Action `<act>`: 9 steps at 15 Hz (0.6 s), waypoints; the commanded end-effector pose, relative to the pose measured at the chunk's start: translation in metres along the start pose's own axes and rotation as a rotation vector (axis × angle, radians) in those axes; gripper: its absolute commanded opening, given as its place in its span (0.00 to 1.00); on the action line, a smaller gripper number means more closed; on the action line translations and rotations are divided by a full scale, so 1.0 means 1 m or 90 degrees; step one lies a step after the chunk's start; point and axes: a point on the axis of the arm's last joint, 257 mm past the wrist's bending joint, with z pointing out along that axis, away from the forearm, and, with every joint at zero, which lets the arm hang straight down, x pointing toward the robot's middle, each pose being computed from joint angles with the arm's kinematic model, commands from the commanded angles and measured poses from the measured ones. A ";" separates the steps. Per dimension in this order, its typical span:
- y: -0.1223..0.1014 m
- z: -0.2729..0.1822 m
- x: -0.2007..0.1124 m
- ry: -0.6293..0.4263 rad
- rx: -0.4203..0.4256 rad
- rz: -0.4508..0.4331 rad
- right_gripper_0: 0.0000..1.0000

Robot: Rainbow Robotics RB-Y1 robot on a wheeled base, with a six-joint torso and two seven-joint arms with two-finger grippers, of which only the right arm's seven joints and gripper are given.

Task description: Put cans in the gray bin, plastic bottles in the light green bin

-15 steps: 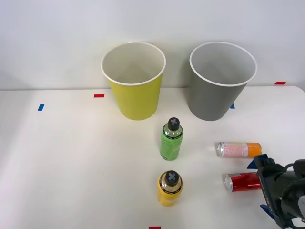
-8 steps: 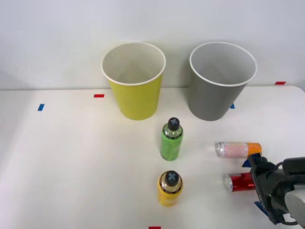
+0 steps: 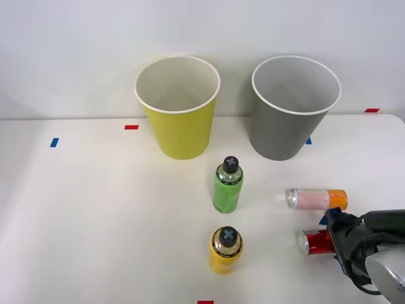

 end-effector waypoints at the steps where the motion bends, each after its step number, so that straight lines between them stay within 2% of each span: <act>1: -0.003 0.000 -0.003 -0.015 0.004 -0.034 0.39; 3: -0.004 0.000 -0.005 -0.025 0.004 -0.045 0.04; 4: -0.006 -0.002 -0.007 -0.034 0.003 -0.052 0.00; 6: -0.007 -0.007 -0.009 -0.044 -0.002 -0.068 0.00; 9: -0.019 -0.023 -0.020 -0.081 0.001 -0.174 0.00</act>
